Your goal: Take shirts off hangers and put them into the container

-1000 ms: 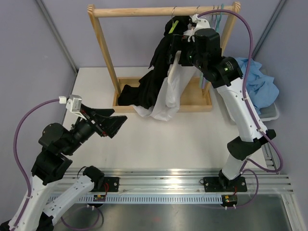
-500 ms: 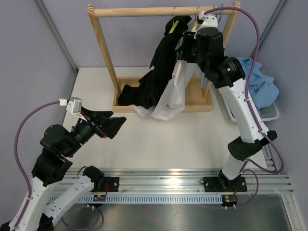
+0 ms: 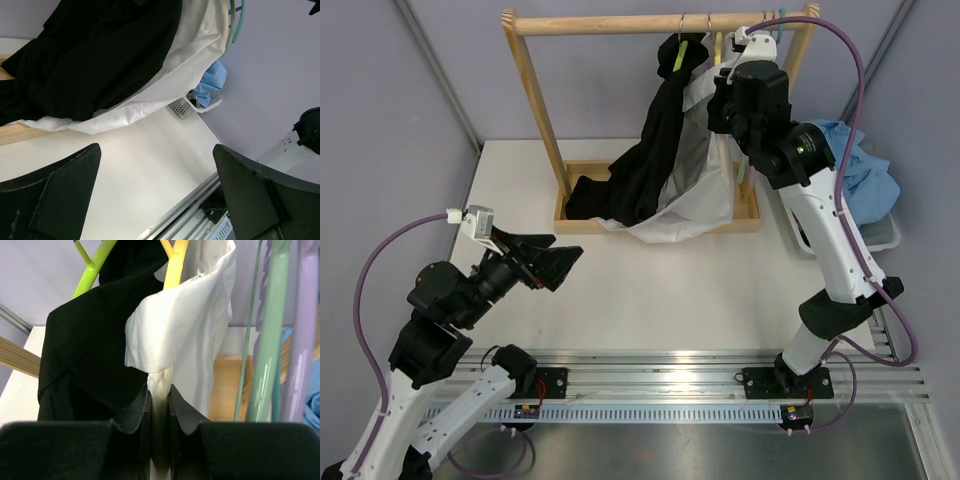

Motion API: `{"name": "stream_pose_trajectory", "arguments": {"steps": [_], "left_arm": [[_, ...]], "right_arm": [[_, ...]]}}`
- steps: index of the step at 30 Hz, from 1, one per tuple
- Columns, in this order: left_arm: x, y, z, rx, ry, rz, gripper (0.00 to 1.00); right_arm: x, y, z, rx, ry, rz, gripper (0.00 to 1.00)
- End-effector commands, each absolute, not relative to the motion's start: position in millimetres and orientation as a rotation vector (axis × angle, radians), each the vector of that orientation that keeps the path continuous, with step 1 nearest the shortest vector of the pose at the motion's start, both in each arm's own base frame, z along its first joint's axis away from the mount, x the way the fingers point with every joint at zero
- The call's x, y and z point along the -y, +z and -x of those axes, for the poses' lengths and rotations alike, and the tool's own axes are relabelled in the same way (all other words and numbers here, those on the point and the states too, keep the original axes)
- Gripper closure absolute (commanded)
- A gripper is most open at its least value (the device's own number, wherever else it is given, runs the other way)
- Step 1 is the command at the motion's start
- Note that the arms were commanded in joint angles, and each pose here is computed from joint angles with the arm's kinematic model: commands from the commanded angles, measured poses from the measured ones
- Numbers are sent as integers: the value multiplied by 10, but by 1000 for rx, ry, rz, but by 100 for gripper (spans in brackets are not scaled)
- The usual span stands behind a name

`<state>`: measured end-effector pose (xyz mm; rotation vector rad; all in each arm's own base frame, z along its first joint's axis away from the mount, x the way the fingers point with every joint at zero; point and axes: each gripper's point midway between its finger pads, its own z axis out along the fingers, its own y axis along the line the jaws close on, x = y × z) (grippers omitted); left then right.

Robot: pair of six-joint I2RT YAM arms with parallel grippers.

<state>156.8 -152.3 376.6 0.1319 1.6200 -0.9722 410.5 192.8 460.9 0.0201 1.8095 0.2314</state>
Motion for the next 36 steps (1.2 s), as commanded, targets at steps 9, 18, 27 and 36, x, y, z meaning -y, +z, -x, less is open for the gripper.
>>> {"name": "stream_pose_trajectory", "arguments": {"steps": [9, 18, 27, 36], "left_arm": [[1530, 3772, -1604, -1597, -973, -124, 1], [1561, 3749, -1636, -1604, -978, -124, 1], [1506, 3802, -1572, -1580, -983, -111, 1], [1611, 3843, -1554, -1552, -1049, -140, 1]], "right_arm": [[-1517, 5772, -3472, -1270, 335, -16, 100], [-1408, 5944, -3144, -1118, 401, -8, 100], [-1665, 5581, -2920, -1437, 566, 90, 100], [-1748, 4527, -1860, -1908, 807, 329, 100]]}}
